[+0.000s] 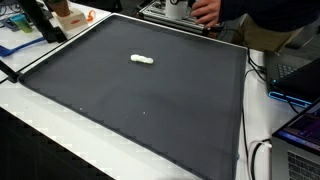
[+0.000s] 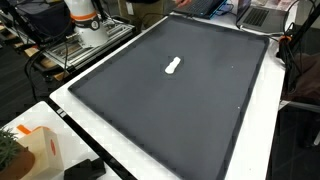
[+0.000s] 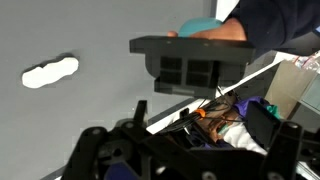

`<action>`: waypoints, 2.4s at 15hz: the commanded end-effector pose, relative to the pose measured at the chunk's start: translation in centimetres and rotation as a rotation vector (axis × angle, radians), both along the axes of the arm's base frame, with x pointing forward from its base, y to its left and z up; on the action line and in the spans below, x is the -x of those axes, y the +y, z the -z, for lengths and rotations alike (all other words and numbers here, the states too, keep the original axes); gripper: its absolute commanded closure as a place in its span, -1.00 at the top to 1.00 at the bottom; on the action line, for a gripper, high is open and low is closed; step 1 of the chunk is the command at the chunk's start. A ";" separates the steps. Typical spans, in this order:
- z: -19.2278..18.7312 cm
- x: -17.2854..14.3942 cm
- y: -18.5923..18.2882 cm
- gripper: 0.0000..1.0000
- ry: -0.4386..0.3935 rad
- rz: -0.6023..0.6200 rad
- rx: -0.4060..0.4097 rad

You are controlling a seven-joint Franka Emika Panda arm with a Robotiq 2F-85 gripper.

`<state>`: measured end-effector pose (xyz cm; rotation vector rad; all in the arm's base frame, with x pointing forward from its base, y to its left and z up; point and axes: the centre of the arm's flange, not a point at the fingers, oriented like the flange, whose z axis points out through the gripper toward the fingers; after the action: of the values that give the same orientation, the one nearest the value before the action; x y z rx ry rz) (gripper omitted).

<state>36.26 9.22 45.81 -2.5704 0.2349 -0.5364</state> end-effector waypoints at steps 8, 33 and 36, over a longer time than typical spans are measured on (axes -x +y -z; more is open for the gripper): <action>-0.2 -0.5 0.1 1.00 -0.020 -0.006 -0.002; -0.5 -0.3 0.6 -0.33 0.001 -0.013 0.035; -0.6 -0.3 0.5 -0.36 -0.007 -0.004 0.037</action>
<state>36.72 9.78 46.52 -2.5849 0.1993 -0.5506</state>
